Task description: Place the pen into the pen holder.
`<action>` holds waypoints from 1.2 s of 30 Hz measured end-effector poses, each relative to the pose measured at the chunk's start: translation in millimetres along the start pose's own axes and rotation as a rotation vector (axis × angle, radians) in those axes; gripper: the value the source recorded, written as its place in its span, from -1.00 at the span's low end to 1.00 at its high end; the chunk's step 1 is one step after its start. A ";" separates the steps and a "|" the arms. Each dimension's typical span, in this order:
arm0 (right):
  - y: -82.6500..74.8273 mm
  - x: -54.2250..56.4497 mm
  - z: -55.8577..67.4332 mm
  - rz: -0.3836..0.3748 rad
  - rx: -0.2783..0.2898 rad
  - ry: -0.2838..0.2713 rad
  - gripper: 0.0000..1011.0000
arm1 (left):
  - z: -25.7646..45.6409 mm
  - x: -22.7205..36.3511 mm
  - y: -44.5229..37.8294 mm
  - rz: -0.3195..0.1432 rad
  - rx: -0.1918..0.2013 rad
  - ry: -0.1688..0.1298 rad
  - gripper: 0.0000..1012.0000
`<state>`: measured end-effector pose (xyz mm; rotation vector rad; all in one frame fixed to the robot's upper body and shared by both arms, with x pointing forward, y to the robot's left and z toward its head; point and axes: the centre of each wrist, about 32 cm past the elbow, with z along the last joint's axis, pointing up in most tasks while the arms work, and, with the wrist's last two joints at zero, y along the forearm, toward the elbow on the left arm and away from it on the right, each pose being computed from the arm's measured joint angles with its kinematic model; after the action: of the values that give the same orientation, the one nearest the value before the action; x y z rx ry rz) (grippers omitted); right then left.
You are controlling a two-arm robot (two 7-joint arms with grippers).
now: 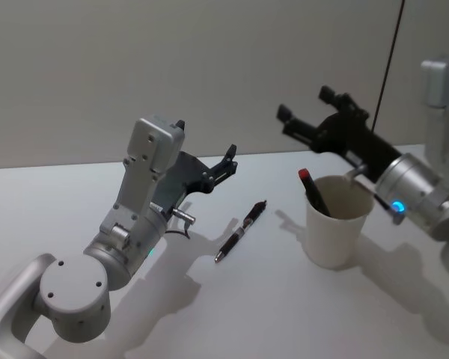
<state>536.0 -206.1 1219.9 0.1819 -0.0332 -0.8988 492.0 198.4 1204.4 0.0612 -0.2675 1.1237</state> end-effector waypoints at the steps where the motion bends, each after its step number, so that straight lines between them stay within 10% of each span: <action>1: -3.1 4.2 4.8 -0.005 0.001 -0.001 0.98 | 0.0 0.0 0.0 0.000 0.000 0.000 0.98; 23: -90.6 86.3 60.7 -0.185 -0.110 -0.012 0.98 | 0.0 0.0 0.0 0.000 0.000 0.000 0.98; 36: -120.9 108.5 80.2 -0.251 -0.158 -0.022 0.98 | 0.0 0.0 0.0 0.000 0.000 0.000 0.98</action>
<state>501.6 -375.8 1272.9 0.0290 0.0408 -1.1485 492.0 198.4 1204.4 0.0611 -0.2675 1.1237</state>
